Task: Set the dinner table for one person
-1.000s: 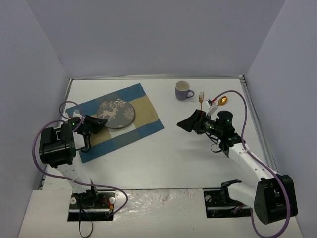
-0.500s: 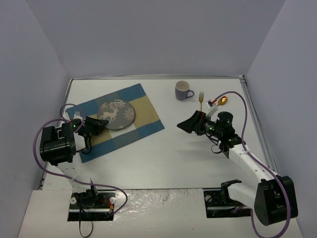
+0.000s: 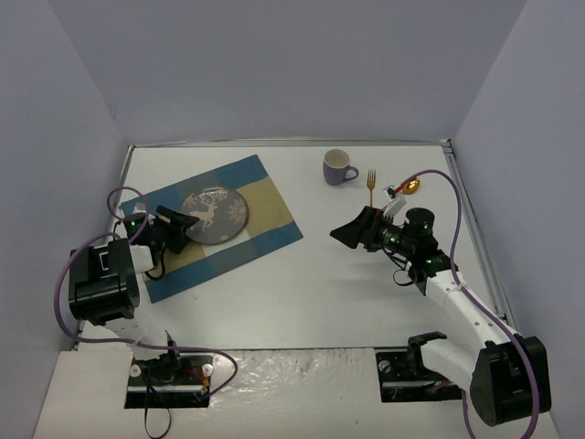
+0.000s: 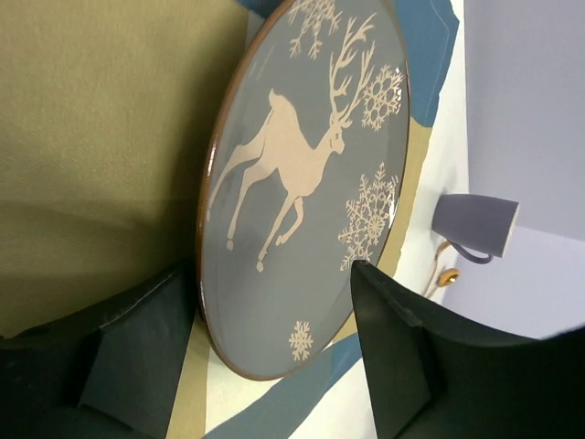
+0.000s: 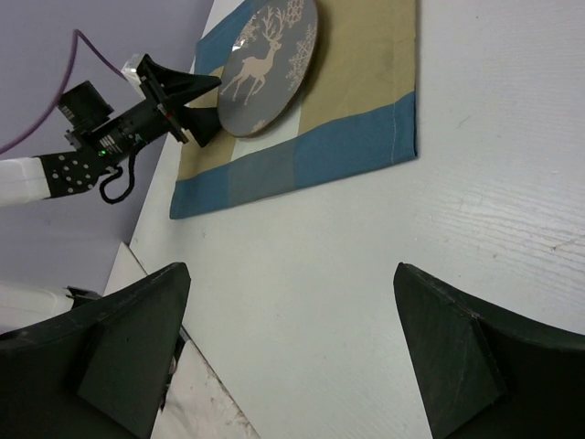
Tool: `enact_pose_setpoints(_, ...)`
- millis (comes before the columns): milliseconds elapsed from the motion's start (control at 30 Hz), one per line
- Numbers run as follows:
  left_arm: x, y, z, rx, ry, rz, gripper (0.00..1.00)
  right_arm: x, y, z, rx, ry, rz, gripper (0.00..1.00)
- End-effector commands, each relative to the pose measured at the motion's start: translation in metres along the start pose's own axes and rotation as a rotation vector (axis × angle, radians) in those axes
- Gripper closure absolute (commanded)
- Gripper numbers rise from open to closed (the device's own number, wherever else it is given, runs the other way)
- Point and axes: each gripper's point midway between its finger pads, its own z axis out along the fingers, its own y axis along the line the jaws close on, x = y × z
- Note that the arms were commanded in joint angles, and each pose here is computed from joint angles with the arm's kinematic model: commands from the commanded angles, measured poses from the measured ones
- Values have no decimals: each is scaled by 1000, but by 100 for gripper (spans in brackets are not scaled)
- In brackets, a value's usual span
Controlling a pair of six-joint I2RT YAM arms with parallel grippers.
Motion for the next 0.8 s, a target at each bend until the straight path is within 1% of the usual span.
enact_pose_setpoints(0, -28, -20, -22, -75, -78, 103, 25, -17, 1, -7, 27, -60, -80, 9)
enact_pose_setpoints(67, -32, -18, -27, -116, -91, 110, 11, -18, -11, -10, 101, -64, -85, 9)
enact_pose_setpoints(167, -35, -20, -40, -179, -93, 126, 4, -25, -30, -16, 226, -92, -93, 9)
enact_pose_setpoints(300, -35, -22, -63, -279, -86, 164, 3, -37, -62, -30, 439, -137, -109, 11)
enact_pose_setpoints(333, -38, -30, -72, -286, -91, 203, 3, -42, -70, -33, 494, -150, -109, 12)
enact_pose_setpoints(367, -34, -31, -80, -318, -78, 234, 3, -47, -80, -38, 563, -165, -106, 12)
enact_pose_setpoints(433, -38, -41, -99, -361, -95, 348, 3, -54, -95, -45, 659, -188, -99, 14)
enact_pose_setpoints(467, -38, -46, -106, -373, -93, 376, 3, -58, -100, -45, 692, -189, -94, 15)
enact_pose_setpoints(533, -38, -56, -116, -381, -99, 450, 3, -65, -111, -48, 761, -203, -87, 16)
enact_pose_setpoints(567, -37, -64, -121, -380, -100, 512, 3, -70, -123, -50, 819, -212, -82, 17)
enact_pose_setpoints(700, -26, -70, -136, -445, -52, 687, 3, -94, -154, -48, 967, -239, -53, 20)
enact_pose_setpoints(733, -23, -71, -134, -441, -40, 711, 3, -102, -152, -48, 970, -260, -57, 22)
enact_pose_setpoints(767, -21, -68, -134, -454, -31, 730, 3, -106, -160, -43, 996, -255, -42, 22)
